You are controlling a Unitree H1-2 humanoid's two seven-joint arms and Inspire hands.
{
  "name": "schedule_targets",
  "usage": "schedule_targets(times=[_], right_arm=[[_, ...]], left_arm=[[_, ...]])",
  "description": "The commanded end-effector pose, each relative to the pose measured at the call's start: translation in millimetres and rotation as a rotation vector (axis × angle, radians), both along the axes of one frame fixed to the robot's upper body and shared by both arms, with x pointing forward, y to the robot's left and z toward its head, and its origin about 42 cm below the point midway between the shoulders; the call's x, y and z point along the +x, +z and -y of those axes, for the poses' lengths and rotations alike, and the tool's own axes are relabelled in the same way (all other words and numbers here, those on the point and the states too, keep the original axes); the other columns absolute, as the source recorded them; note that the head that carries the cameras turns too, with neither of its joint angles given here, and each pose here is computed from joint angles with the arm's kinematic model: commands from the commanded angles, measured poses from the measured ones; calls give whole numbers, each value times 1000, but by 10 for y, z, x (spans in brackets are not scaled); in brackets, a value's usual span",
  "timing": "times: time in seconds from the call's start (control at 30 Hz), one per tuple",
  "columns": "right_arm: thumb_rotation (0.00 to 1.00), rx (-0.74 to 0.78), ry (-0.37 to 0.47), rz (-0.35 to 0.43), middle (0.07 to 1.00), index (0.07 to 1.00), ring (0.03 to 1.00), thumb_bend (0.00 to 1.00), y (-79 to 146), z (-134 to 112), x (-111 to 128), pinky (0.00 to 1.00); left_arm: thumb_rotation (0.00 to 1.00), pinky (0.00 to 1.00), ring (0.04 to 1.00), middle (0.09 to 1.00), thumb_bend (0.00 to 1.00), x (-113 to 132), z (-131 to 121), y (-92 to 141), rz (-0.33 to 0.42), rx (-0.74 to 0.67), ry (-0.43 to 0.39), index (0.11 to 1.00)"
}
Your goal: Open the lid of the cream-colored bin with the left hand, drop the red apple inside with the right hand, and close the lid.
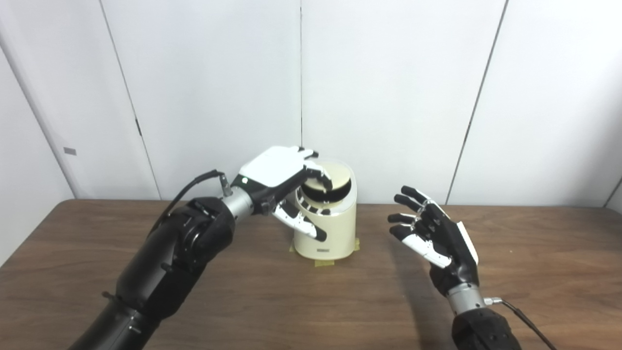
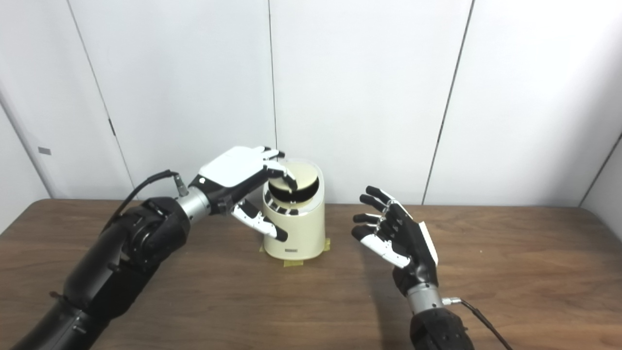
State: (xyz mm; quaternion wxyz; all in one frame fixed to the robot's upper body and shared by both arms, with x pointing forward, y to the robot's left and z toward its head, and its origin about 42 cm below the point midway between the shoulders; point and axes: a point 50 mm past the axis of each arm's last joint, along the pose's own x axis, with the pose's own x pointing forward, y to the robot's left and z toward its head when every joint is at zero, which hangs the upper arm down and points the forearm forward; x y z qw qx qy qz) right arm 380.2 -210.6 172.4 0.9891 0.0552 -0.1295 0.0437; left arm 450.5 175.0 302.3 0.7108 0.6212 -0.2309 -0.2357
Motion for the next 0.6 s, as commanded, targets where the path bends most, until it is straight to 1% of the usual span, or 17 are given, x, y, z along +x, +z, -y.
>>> schedule_targets(times=[0.0,0.13,0.3,0.57], right_arm=[[321,12,0,94,779,779,616,902,262,-53,48,530],[312,12,4,99,782,782,618,889,270,-57,47,532],[315,6,5,104,781,782,616,879,258,-42,57,534],[315,6,4,112,775,779,602,883,307,-81,24,526]], left_arm=[[497,1000,956,780,970,58,-26,191,56,-24,8,772],[495,1000,964,794,966,58,-35,111,24,-28,13,777],[478,1000,959,796,949,46,-26,28,4,-24,14,778],[446,1000,953,811,935,60,15,-122,-19,-48,11,787]])
